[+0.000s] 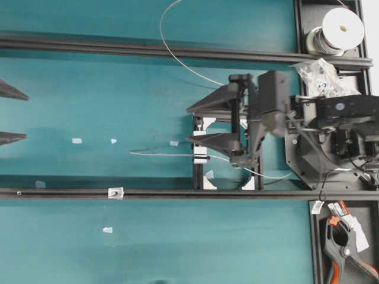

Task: Insert the wire through the hole in the metal fitting.
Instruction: 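Move the right gripper down toward the loose end of the grey wire, then close the right gripper on the grey wire near its tip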

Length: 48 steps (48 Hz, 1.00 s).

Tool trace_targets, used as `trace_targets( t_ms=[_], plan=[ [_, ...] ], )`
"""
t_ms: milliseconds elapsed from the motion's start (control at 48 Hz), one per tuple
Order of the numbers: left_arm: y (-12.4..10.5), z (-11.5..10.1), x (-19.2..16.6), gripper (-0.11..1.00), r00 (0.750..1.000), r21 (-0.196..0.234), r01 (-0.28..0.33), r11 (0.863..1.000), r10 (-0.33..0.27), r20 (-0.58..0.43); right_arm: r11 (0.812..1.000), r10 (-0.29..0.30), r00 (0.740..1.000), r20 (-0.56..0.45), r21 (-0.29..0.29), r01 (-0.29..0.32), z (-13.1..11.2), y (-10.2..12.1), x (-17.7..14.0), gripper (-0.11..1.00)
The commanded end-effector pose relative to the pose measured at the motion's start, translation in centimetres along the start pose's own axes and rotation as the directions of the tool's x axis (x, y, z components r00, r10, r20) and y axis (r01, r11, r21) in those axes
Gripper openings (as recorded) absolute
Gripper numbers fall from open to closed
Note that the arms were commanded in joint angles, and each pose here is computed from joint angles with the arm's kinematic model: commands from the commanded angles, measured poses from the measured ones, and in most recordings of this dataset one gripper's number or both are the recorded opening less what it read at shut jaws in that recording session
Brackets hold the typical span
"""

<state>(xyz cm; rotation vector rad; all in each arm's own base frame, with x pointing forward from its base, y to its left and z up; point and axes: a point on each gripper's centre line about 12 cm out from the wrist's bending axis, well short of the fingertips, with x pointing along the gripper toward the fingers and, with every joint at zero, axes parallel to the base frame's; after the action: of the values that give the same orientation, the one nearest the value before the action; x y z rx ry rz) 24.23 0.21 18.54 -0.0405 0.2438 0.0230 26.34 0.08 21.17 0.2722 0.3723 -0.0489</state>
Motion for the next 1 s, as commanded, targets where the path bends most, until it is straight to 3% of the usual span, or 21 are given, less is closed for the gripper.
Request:
trace_targets(
  t_ms=[0, 250, 626, 980],
  plan=[
    [0.0, 0.2, 1.3, 0.84, 1.0, 0.001, 0.0, 1.0, 0.0, 0.023, 1.0, 0.003, 1.0, 0.007, 0.013, -0.003, 0.6, 0.2, 0.8, 0.77],
    [-0.1, -2.7, 3.7, 0.87, 0.998, 0.006, 0.0, 1.0, 0.0, -0.058, 0.999, -0.015, 0.998, -0.067, 0.037, 0.018, -0.6, 0.0, 3.1, 0.77],
    [-0.5, -4.7, 5.6, 0.86, 0.997, 0.042, 0.015, 0.999, -0.012, -0.073, 1.0, -0.011, 0.988, -0.156, 0.023, 0.015, -3.7, 0.1, 5.5, 0.68],
    [-1.0, -5.7, 6.7, 0.86, 0.995, 0.046, 0.031, 0.998, -0.027, -0.098, 1.0, -0.009, 0.981, -0.194, 0.018, 0.013, -5.4, 0.2, 7.2, 0.68]
  ],
)
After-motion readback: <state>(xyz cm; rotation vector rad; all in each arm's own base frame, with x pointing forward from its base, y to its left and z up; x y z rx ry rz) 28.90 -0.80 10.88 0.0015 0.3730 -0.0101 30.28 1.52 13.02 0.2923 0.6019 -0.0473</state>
